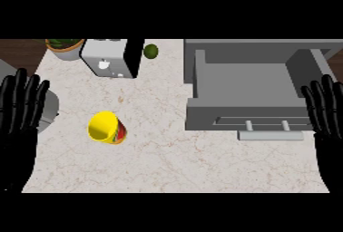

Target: Pick up the cup, place it into the drawer and close the drawer

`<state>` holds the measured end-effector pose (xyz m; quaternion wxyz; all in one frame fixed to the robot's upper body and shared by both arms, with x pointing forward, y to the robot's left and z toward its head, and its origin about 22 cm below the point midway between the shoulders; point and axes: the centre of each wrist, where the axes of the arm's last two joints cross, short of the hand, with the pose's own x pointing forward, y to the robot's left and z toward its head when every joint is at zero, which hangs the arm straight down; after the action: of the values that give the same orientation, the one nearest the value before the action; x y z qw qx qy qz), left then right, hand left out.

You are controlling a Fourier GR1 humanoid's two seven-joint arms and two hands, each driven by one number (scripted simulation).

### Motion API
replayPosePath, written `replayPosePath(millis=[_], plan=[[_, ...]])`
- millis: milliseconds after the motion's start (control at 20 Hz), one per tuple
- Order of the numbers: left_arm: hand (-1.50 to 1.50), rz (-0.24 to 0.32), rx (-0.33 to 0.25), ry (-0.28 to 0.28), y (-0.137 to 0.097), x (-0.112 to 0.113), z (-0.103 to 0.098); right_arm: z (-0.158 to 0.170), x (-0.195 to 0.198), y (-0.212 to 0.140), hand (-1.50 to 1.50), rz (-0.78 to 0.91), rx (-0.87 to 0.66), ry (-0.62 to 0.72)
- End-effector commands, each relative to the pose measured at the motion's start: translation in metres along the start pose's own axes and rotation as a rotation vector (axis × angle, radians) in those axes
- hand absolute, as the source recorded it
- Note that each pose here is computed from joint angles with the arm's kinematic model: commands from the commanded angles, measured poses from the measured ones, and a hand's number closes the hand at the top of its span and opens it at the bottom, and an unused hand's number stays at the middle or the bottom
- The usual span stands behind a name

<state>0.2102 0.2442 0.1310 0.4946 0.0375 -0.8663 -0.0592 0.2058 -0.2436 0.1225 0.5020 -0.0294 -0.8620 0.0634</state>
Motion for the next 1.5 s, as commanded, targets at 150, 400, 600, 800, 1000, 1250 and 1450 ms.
replayPosePath(millis=[150, 400, 600, 800, 1000, 1250, 1450], plan=[[-1.5, 0.252, -0.422, -0.07, 0.006, -0.008, -0.017, -0.005, -0.004, 0.004, -1.5, -0.042, 0.01, -0.015], [-1.5, 0.507, -0.545, 0.149, 0.03, -0.048, -0.01, -0.009, -0.003, 0.013, -1.5, -0.067, 0.138, 0.084], [-1.5, 0.568, -0.567, 0.184, 0.067, -0.076, -0.03, -0.024, 0.009, 0.01, -1.5, -0.071, 0.144, 0.101], [-1.5, 0.509, -0.579, 0.253, 0.076, -0.103, -0.048, -0.025, -0.028, 0.007, -1.5, -0.078, 0.168, 0.097], [-1.5, 0.495, -0.594, 0.309, 0.077, -0.132, -0.043, -0.047, -0.028, 0.014, -1.5, -0.068, 0.146, 0.101], [-1.5, 0.427, -0.558, 0.36, 0.095, -0.168, -0.018, -0.035, -0.027, 0.002, -1.5, -0.053, 0.158, 0.073], [-1.5, 0.409, -0.557, 0.406, 0.069, -0.193, -0.026, -0.054, -0.014, -0.003, -1.5, -0.065, 0.129, 0.068]])
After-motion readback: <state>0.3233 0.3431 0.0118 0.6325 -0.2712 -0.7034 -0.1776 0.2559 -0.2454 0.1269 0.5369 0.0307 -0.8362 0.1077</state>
